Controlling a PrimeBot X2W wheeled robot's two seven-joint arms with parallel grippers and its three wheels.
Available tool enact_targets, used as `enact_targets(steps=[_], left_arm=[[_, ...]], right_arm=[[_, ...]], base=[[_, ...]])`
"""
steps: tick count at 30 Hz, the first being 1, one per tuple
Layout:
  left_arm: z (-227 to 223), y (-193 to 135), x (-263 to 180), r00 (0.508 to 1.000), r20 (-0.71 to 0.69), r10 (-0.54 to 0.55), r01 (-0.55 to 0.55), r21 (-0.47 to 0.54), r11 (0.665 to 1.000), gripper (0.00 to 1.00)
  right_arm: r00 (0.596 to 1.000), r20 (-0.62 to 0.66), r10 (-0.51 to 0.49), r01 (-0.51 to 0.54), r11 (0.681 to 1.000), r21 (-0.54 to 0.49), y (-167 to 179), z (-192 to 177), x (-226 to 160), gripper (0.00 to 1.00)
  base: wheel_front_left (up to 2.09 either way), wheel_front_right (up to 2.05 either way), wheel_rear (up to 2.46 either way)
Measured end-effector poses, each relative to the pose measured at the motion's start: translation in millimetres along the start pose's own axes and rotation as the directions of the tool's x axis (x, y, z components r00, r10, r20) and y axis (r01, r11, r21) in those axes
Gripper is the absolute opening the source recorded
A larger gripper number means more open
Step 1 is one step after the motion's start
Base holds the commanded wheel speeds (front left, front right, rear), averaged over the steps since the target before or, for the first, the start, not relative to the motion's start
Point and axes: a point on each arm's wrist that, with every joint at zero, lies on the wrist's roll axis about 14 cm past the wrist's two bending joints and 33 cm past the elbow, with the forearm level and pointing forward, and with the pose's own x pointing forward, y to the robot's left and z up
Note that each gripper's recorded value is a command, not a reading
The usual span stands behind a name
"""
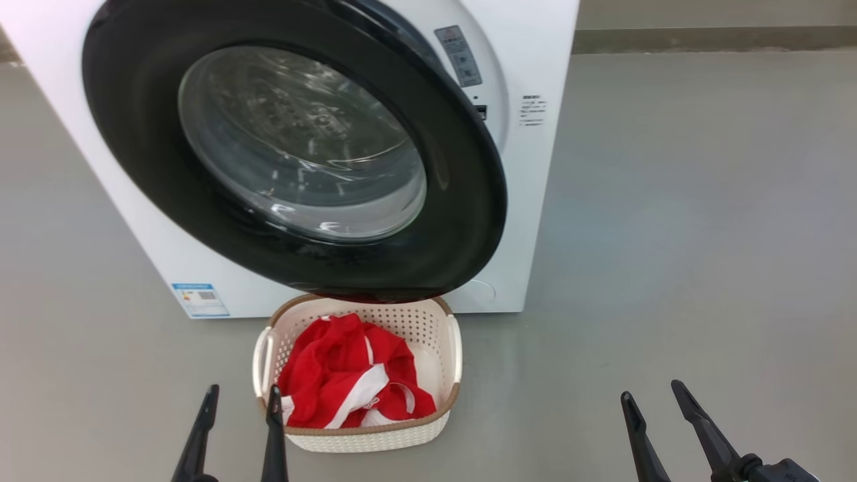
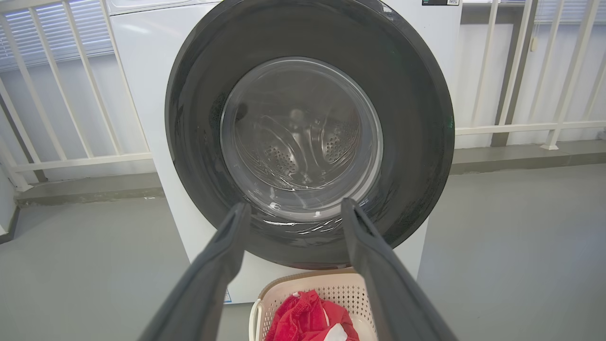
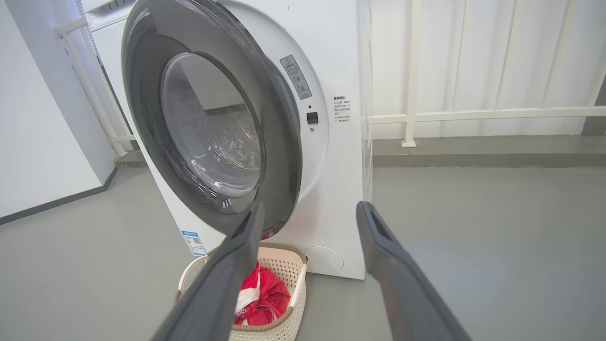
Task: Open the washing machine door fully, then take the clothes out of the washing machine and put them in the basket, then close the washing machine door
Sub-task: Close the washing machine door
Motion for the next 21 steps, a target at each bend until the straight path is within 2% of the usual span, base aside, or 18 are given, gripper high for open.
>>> enact_targets(steps=[7, 8, 9, 11, 13, 14, 21], left_arm=[[1, 6, -6, 1.000, 0.001, 0.029, -0.029, -0.004, 1.000, 1.00], [1, 7, -7, 0.999, 0.000, 0.034, -0.034, -0.003, 0.999, 1.00], [1, 8, -9, 0.999, 0.001, 0.038, -0.038, 0.001, 0.999, 1.00], [1, 11, -11, 0.999, 0.001, 0.049, -0.049, 0.006, 0.999, 1.00], [2, 15, -13, 0.998, 0.002, 0.062, -0.062, 0.007, 0.998, 1.00], [3, 18, -15, 0.997, 0.002, 0.075, -0.075, 0.007, 0.997, 1.00], [9, 23, -15, 0.994, 0.017, 0.109, -0.109, -0.001, 0.994, 1.00]], right_arm=[[0.999, -0.013, 0.035, -0.035, 0.999, 0.010, 9, -5, 6, 1.00], [0.999, -0.017, 0.042, -0.042, 0.999, 0.012, 11, -6, 8, 0.82], [0.999, -0.021, 0.050, -0.050, 0.999, 0.013, 13, -8, 9, 0.82], [0.997, -0.025, 0.067, -0.067, 0.998, 0.017, 18, -10, 14, 0.42], [0.996, -0.020, 0.088, -0.087, 0.996, 0.019, 23, -9, 21, 0.22], [0.994, -0.015, 0.109, -0.108, 0.994, 0.022, 29, -9, 29, 0.01], [0.985, -0.033, 0.169, -0.169, 0.985, 0.028, 46, -19, 54, 0.00]], base=[[0.00, 0.00, 0.00], [0.00, 0.00, 0.00], [0.00, 0.00, 0.00], [0.00, 0.00, 0.00], [0.00, 0.00, 0.00], [0.00, 0.00, 0.00], [0.00, 0.00, 0.00]])
